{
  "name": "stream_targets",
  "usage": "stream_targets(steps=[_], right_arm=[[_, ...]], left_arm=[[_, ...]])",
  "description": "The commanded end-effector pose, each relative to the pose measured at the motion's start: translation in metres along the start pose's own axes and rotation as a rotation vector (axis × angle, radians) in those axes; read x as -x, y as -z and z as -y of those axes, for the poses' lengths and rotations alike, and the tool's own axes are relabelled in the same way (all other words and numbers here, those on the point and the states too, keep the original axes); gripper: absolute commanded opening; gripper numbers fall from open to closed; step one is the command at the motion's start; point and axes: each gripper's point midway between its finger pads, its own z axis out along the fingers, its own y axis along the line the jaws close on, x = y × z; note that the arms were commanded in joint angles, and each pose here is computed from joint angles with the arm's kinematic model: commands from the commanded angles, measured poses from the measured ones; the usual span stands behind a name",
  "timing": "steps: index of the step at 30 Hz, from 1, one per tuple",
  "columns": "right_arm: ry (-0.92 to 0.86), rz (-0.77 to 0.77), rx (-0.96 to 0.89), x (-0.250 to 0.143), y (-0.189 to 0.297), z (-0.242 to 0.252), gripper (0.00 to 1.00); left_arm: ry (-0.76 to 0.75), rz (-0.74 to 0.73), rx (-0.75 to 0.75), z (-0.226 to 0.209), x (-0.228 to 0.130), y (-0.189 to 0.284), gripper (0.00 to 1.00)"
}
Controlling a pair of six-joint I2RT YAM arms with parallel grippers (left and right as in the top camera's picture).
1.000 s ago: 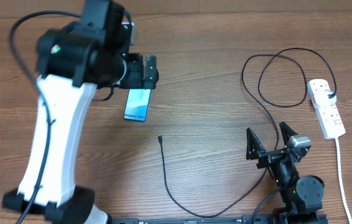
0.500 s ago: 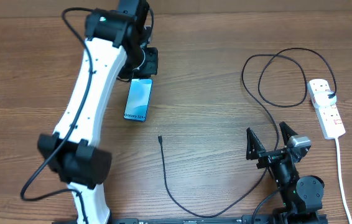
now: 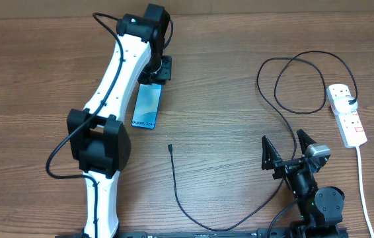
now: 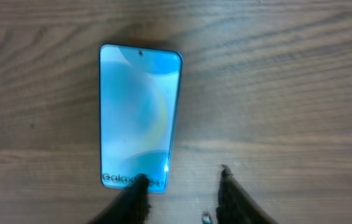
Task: Plug charger to phone and switch on socket
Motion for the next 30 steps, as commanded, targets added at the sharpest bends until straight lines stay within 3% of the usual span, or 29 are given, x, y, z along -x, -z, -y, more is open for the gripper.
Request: stream_targets(steps=[1,2,3,7,17,30], right_arm=[[-0.002,0.003,-0.003,-0.002,0.0,0.001,1.0],[-0.002,0.003,-0.003,-0.002,0.0,0.001,1.0],[-0.002,0.003,-0.003,-0.002,0.0,0.001,1.0],[-0.002,0.003,-0.003,-0.002,0.0,0.001,1.0],[-0.002,0.003,-0.003,-0.002,0.0,0.001,1.0],[-0.002,0.003,-0.003,-0.002,0.0,0.001,1.0]], left_arm=[[0.002,0.014,0.066,-0.011,0.011,-0.014,0.54],[0.001,0.003,0.068,-0.011,0.01,-0.02,0.73],[-0.005,-0.01,0.069,-0.011,0.009,-0.025,0.85],[-0.077,-0.084,0.085,-0.013,0.0,-0.048,1.0],[-0.129,-0.217,0.112,-0.017,-0.017,-0.097,1.0],[-0.068,-0.252,0.096,-0.046,-0.017,-0.1,1.0]])
